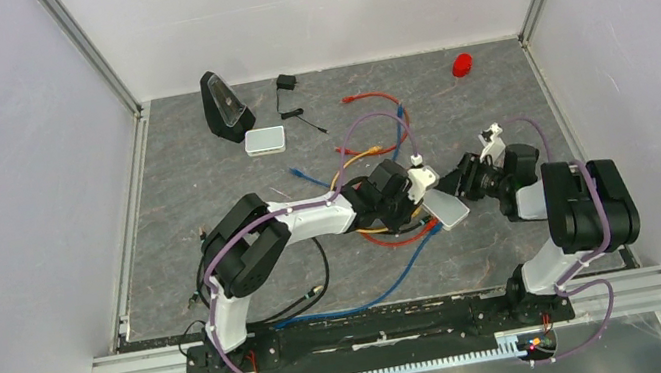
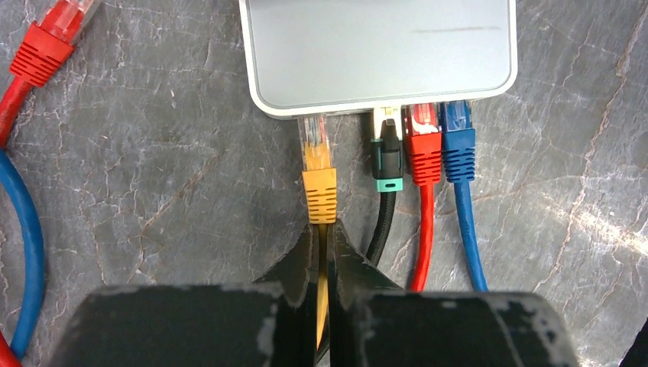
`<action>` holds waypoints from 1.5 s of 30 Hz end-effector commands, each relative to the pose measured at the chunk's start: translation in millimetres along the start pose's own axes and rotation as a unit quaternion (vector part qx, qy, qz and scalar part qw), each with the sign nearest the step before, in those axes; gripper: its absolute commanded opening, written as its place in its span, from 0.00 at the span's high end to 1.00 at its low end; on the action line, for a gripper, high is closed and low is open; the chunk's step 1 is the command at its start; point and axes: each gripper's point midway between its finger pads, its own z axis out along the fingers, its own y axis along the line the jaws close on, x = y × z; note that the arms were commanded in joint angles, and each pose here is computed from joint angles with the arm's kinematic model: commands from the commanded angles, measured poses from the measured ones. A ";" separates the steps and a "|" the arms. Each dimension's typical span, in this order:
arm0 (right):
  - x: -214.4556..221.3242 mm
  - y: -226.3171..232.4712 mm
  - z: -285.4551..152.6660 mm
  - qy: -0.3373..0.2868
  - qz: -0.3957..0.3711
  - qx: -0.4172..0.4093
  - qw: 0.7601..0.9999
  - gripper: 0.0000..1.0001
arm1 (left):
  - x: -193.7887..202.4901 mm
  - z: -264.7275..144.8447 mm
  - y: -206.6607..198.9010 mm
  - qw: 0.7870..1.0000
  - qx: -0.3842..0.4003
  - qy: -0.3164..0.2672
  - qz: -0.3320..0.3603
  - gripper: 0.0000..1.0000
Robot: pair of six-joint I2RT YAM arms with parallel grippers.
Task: Insert the plug into the switch port
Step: Insert the connector into the switch port.
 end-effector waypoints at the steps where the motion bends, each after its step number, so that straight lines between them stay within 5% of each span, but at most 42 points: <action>1: 29.5 9.1 -3.0 0.036 0.055 -0.022 0.998 0.53 | 3.8 11.8 -6.8 0.999 0.004 -0.008 -0.036 0.98; 12: 45.3 16.4 -12.0 0.024 0.103 -0.028 0.994 0.58 | 8.0 15.1 -18.1 0.995 0.026 0.009 -0.091 0.98; 31: 44.0 8.4 -8.5 0.040 0.084 -0.013 0.996 0.57 | 18.8 8.9 -25.7 0.994 0.056 0.069 -0.064 0.98; 40: 65.1 17.1 -9.0 0.074 0.088 -0.029 0.993 0.58 | -13.6 8.9 9.7 0.999 -0.031 -0.034 0.010 0.98; 45: 81.3 22.1 -7.4 0.108 0.089 -0.046 0.989 0.58 | -14.2 16.5 22.7 0.996 -0.052 -0.023 0.067 0.98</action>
